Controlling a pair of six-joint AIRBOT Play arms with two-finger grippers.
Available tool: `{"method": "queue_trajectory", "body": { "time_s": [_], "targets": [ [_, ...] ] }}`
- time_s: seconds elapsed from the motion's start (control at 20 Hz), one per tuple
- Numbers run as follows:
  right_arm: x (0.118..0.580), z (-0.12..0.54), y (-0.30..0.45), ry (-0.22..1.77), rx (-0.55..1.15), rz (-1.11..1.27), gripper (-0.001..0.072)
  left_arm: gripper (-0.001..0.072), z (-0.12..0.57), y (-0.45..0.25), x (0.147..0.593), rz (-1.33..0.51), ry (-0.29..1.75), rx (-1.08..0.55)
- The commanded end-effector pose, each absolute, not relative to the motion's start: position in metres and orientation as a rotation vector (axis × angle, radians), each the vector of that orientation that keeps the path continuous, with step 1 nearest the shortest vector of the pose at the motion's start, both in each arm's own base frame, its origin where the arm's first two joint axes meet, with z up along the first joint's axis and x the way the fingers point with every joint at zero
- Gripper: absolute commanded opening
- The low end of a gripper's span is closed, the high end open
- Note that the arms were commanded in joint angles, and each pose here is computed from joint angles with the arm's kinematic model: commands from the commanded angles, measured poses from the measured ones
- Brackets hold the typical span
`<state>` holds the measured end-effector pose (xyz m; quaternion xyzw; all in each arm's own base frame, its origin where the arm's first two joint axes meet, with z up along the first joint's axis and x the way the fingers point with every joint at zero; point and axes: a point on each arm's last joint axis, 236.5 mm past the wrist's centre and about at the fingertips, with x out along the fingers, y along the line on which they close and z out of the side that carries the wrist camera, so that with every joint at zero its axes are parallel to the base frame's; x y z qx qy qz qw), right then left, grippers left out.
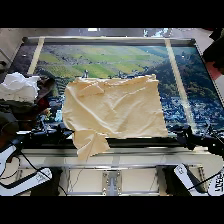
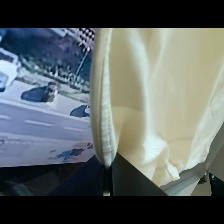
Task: Fold the shirts.
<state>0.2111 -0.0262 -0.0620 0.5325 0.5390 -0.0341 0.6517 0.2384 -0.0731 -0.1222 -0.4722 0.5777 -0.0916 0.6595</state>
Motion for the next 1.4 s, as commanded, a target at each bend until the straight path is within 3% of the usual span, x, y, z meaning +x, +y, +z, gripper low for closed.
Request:
{"method": "queue_trajectory", "body": {
  "time_s": [0.0, 0.3, 0.5, 0.65, 0.85, 0.95, 1.15, 1.25, 1.35],
  "targets": [
    [0.225, -0.073, -0.013, 1.235, 1.283, -0.063, 0.0488, 0.0015, -0.122, -0.073, 0.239, -0.210, 1.306, -1.068],
    [0.217, -0.106, -0.005, 1.376, 1.209, -0.159, 0.0487, 0.0015, -0.122, -0.073, 0.239, -0.210, 1.306, -1.068],
    [0.230, -0.109, -0.016, 1.306, 1.214, -0.206, 0.0487, 0.0015, -0.122, -0.073, 0.239, -0.207, 1.305, -1.066],
    [0.240, -0.115, -0.023, 1.267, 1.234, -0.238, 0.0436, 0.0015, -0.122, -0.072, 0.239, -0.205, 1.304, -1.066],
    [0.241, -0.137, -0.001, 1.351, 1.217, -0.209, 0.0432, 0.0015, -0.122, -0.072, 0.239, -0.205, 1.304, -1.065],
    [0.248, -0.136, 0.009, 1.346, 1.146, -0.120, 0.0036, 0.0015, -0.122, -0.072, 0.239, -0.206, 1.304, -1.066],
    [0.297, -0.050, 0.025, 1.118, 1.061, 0.180, 0.0012, 0.0014, -0.093, -0.060, 0.267, -0.242, 1.199, -0.986],
    [0.316, 0.026, 0.023, 0.958, 0.880, 0.313, 0.0011, 0.0013, -0.036, -0.044, 0.300, -0.290, 1.013, -0.830],
    [0.316, 0.113, 0.023, 0.781, 0.551, 0.414, 0.0011, 0.0014, 0.047, -0.030, 0.326, -0.313, 0.782, -0.655]
  ]
}}
